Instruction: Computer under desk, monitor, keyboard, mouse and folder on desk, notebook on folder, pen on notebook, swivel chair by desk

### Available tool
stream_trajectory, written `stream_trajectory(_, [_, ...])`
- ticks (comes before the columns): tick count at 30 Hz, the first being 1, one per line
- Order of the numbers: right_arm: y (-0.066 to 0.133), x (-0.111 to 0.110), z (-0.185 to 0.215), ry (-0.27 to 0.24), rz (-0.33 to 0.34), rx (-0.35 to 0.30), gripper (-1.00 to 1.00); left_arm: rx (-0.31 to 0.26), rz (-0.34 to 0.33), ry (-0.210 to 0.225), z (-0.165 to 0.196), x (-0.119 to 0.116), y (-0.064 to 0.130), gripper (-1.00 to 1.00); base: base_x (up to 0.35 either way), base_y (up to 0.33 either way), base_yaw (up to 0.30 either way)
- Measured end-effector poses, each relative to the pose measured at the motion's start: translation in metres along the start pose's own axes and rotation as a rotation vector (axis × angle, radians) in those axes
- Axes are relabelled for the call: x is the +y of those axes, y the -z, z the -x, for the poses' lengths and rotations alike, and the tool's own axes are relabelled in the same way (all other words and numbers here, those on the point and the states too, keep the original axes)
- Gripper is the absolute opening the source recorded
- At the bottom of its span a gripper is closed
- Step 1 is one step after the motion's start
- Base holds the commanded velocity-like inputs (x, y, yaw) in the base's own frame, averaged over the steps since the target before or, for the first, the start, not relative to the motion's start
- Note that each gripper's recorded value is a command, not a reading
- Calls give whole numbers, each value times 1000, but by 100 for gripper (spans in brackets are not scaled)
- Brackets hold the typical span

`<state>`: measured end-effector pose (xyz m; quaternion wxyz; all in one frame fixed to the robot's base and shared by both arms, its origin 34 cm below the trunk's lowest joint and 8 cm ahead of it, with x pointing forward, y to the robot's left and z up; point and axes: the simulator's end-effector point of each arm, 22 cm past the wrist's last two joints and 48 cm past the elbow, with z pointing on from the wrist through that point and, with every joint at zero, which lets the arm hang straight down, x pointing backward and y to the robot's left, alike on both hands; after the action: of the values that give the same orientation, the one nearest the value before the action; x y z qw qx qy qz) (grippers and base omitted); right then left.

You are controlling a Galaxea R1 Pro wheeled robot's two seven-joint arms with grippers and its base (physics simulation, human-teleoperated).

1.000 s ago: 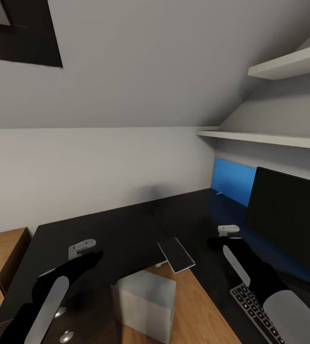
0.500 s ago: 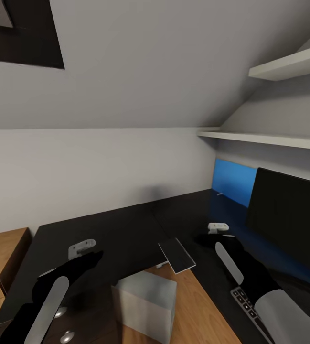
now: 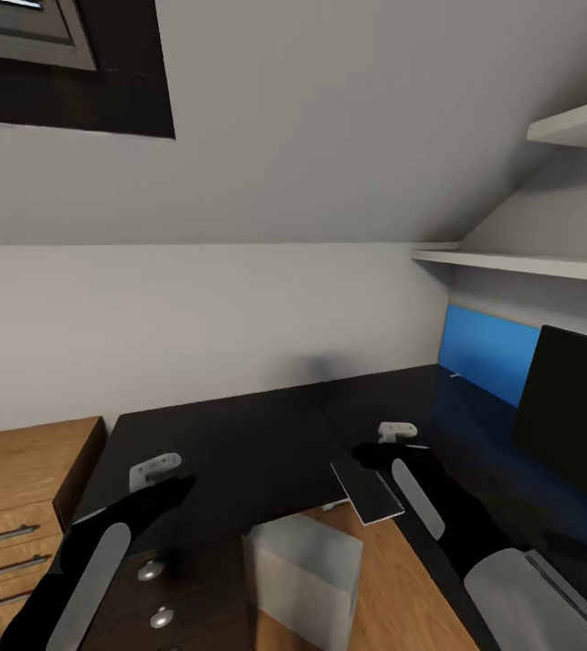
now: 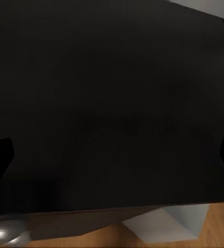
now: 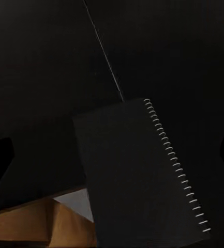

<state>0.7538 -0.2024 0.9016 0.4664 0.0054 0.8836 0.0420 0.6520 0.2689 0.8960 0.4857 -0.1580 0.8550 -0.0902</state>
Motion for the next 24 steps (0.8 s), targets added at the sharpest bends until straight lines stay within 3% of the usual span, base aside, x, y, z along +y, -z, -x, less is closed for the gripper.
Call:
stream_trajectory(3, [0,7,-2,9,9,2,100,0,0,0,0,0,0,100,0,0,280])
stream_trajectory(8, [-1,31,-12,71,38,16,100,2,2,-1,-1,1,-1,100,0,0,131])
stream_trajectory(17, [-1,32,-13,76,40,18,100,2,2,-1,-1,1,-1,100,0,0,12])
stream_trajectory(24, [-1,34,-12,79,41,16,100,0,5,-3,0,2,-1,100,0,0,227])
